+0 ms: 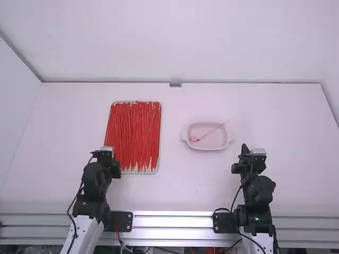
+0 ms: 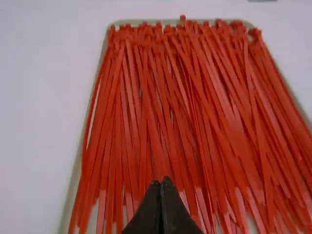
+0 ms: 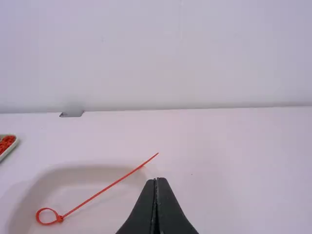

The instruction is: Fasten the cable tie

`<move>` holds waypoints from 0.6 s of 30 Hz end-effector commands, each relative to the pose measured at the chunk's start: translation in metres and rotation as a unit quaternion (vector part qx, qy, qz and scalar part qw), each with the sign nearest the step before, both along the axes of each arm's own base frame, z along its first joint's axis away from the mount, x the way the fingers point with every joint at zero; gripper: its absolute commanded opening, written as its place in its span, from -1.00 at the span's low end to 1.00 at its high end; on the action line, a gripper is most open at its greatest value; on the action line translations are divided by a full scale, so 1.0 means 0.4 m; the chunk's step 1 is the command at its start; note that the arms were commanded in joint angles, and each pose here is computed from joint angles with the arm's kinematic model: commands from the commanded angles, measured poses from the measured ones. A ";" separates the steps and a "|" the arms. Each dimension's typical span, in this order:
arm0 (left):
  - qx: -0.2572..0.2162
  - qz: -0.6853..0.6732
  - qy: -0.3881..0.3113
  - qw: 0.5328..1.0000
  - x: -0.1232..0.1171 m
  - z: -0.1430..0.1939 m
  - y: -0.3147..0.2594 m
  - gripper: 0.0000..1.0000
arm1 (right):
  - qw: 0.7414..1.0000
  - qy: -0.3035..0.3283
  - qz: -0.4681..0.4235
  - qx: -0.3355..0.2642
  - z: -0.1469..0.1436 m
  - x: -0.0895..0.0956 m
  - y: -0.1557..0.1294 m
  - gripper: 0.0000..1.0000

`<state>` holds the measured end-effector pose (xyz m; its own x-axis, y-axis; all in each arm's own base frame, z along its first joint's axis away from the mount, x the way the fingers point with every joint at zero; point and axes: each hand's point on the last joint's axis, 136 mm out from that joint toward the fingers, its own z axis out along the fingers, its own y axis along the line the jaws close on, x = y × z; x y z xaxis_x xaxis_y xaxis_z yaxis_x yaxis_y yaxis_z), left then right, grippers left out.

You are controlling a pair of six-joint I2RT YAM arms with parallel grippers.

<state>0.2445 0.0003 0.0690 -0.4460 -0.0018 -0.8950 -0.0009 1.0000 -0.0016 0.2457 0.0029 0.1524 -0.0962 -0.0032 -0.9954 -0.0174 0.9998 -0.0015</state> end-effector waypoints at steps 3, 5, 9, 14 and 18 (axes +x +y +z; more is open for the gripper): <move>0.001 0.000 -0.025 1.000 0.002 0.023 -0.001 -1.00 | 1.000 0.004 -0.001 0.002 -0.012 0.000 0.000 -1.00; 0.001 0.000 -0.041 0.999 0.005 0.040 -0.001 -1.00 | 1.000 0.004 -0.001 0.002 -0.012 0.000 0.000 -1.00; 0.001 0.000 -0.070 0.998 0.008 0.074 -0.001 -1.00 | 1.000 0.004 -0.001 0.002 -0.012 0.000 0.000 -1.00; 0.001 0.000 -0.098 0.995 0.009 0.105 -0.001 -1.00 | 1.000 0.004 -0.001 0.002 -0.012 0.000 0.000 -1.00; 0.001 0.000 -0.120 0.993 0.009 0.130 -0.001 -1.00 | 1.000 0.004 -0.001 0.002 -0.012 0.000 0.000 -1.00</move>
<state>0.2487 0.0002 0.1219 -0.2272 -0.0008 -0.9739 -0.0001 1.0000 -0.0007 0.2457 0.0027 0.1526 -0.0959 -0.0016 -0.9954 -0.0165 0.9999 0.0000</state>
